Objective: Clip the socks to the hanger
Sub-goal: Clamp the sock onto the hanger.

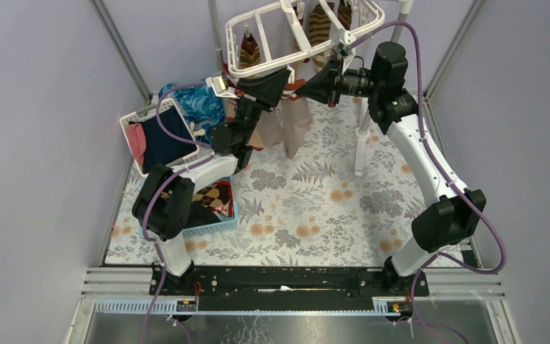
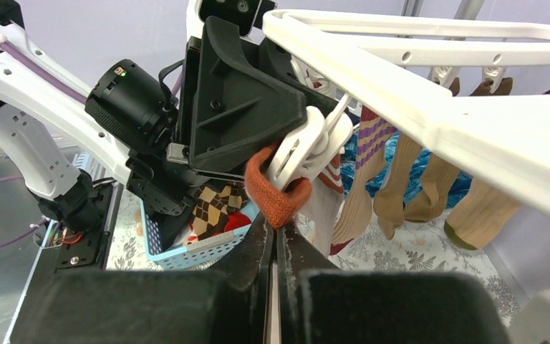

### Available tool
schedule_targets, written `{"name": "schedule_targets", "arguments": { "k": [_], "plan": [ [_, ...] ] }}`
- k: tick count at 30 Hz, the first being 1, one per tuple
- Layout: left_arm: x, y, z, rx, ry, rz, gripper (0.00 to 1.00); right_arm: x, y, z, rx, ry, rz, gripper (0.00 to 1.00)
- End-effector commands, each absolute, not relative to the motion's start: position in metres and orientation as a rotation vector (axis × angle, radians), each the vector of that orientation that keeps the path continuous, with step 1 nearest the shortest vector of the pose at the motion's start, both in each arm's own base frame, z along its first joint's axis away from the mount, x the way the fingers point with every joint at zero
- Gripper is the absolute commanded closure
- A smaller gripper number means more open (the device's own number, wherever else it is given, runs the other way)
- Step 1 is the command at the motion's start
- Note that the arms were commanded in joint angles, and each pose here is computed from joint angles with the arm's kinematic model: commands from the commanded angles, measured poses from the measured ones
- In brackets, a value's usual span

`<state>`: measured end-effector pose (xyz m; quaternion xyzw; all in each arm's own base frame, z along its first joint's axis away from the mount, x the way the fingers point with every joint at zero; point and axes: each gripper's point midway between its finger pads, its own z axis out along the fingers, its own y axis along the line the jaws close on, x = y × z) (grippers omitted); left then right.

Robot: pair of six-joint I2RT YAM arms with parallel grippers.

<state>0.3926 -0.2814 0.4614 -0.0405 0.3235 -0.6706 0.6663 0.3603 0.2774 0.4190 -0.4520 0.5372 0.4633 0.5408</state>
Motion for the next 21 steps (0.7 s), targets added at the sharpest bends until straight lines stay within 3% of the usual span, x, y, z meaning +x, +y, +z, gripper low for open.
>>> {"name": "schedule_targets", "arguments": {
  "k": [1,21],
  "plan": [
    [0.3795,-0.2785,0.4787,-0.035,0.652,-1.540,0.87,0.3674,0.2763,0.4210,-1.043,1.297,1.094,1.00],
    [0.3785,-0.2764,0.4785,-0.034,0.661,-1.545,0.40,0.3676,0.2774,0.4192,-1.042,1.290,1.112,1.00]
  ]
}}
